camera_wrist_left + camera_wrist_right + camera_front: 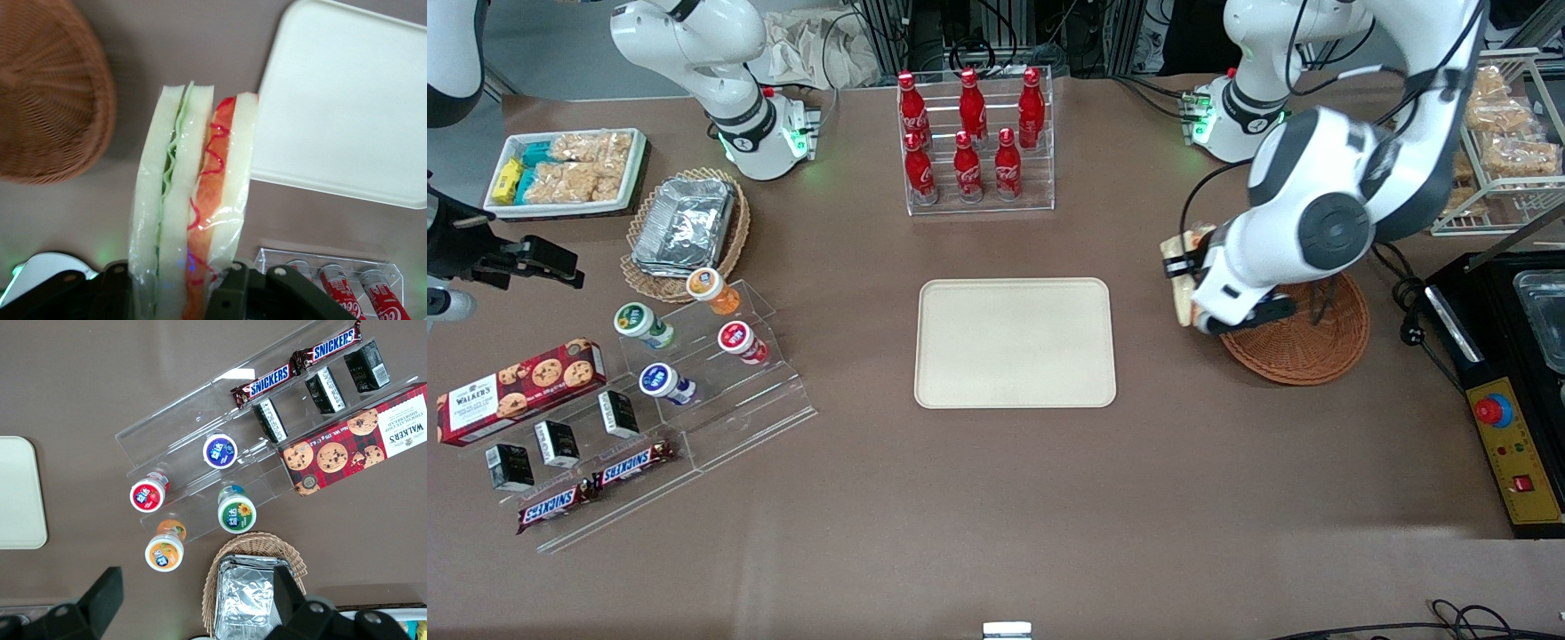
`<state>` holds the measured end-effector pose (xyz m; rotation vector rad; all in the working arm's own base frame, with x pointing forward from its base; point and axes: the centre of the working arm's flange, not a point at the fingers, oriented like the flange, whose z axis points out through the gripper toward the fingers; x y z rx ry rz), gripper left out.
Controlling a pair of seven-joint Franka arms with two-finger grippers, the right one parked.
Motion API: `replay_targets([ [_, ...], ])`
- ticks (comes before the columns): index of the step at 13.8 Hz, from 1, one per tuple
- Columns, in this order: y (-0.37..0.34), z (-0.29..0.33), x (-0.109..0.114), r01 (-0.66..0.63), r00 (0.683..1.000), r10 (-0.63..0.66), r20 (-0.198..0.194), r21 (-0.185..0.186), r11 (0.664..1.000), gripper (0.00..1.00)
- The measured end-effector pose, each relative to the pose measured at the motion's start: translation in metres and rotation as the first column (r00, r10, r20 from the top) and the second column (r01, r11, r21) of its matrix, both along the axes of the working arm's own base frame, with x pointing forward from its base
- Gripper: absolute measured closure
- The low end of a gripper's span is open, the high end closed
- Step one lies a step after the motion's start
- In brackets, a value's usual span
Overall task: Place sandwich from basket to tray
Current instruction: 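Carry the sandwich over the white tray and lower it onto the tray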
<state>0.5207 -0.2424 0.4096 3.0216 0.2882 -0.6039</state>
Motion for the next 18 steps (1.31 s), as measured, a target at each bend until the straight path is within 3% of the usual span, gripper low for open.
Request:
replay_targets([
  [3, -0.041, -0.052, 0.010, 0.064, 0.998, -0.064, 0.007, -0.002, 0.998, 0.62],
  [6, -0.068, -0.110, 0.014, 0.071, 0.997, -0.072, 0.017, 0.049, 0.996, 0.62],
  [8, -0.081, -0.140, 0.017, 0.062, 0.998, -0.062, 0.004, 0.055, 0.997, 0.62],
  [12, -0.099, -0.173, 0.018, 0.073, 0.997, -0.071, -0.027, 0.063, 0.995, 0.62],
  [18, -0.117, -0.210, 0.011, 0.090, 0.996, -0.090, -0.009, 0.070, 0.993, 0.61],
])
